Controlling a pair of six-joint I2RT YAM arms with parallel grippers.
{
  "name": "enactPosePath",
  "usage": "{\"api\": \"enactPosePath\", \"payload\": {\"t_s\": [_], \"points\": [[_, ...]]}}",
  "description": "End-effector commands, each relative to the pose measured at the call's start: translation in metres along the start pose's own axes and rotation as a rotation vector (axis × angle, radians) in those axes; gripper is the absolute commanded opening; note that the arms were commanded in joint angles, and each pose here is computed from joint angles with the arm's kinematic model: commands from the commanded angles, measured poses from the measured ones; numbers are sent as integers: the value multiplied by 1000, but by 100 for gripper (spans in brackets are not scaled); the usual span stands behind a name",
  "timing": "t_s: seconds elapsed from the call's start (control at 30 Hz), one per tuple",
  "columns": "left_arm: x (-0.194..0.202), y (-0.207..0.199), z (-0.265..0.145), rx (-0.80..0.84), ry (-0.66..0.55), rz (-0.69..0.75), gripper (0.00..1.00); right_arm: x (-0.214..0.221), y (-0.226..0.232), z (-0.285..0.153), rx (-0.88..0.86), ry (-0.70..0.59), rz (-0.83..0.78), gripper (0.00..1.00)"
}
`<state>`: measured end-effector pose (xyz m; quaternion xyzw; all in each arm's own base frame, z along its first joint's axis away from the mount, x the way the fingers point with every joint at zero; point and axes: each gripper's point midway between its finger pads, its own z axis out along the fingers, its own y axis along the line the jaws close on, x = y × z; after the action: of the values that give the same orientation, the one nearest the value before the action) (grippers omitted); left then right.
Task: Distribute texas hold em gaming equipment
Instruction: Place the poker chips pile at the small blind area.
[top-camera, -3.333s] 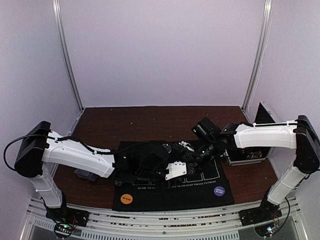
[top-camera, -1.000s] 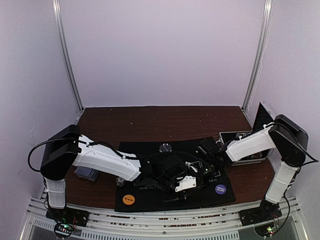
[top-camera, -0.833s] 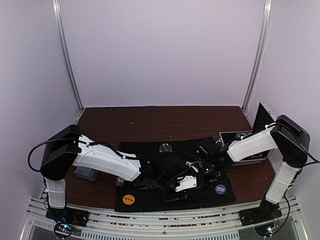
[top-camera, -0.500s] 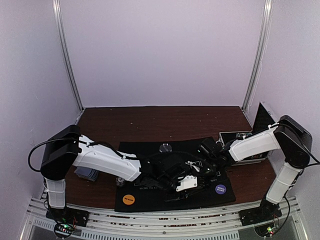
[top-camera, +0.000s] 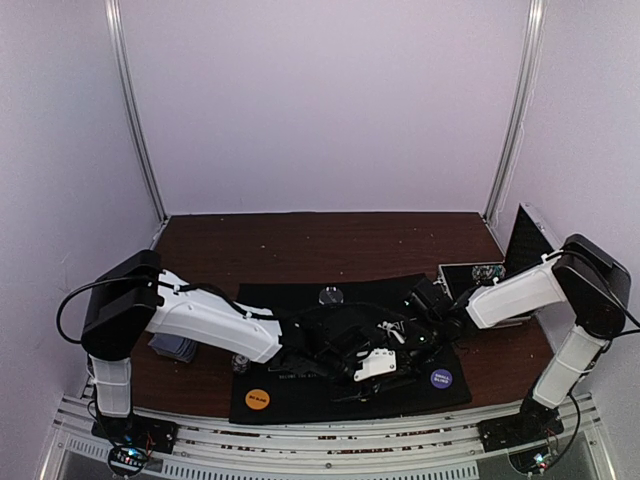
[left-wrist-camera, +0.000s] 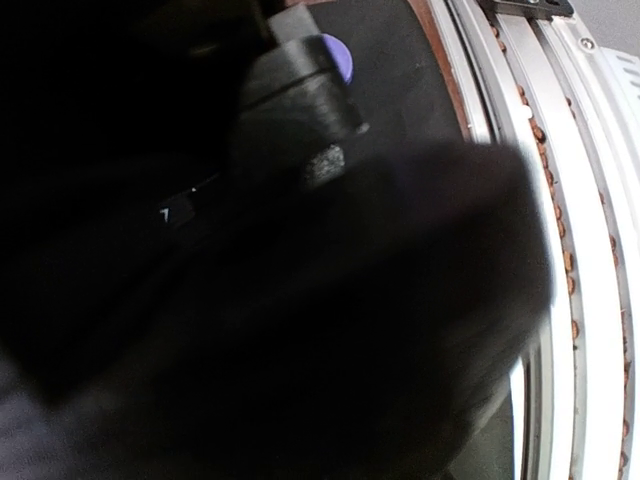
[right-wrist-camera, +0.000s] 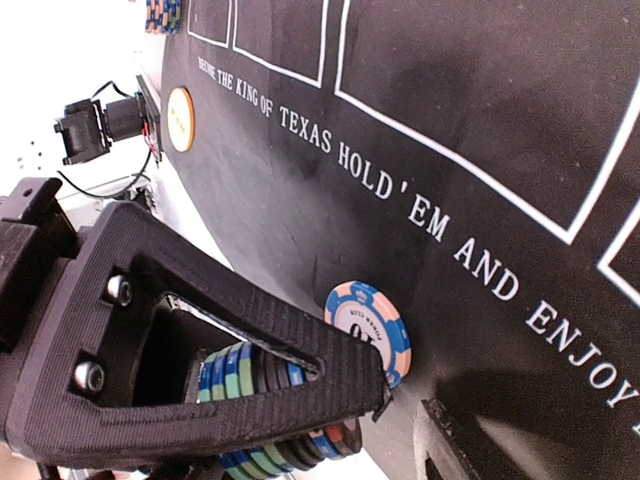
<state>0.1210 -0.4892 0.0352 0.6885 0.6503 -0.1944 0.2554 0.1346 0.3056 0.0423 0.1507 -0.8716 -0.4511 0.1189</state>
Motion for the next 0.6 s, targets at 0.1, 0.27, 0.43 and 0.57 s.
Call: {"api": "enactPosePath", "payload": {"t_s": [0.1,0.27,0.43,0.57], "points": [[65,-15,0,40,219,-97,0,-11,-4,-21,3,-93,61,58],[66,-15,0,42,221,-96,0,-11,-4,-26,-3,-99,58,58],[65,-15,-1,44,219,-98,0,-10,-4,-29,5,-91,54,58],[57,-15,-4,60,210,-98,0,-13,1,-34,13,-102,44,58]]}}
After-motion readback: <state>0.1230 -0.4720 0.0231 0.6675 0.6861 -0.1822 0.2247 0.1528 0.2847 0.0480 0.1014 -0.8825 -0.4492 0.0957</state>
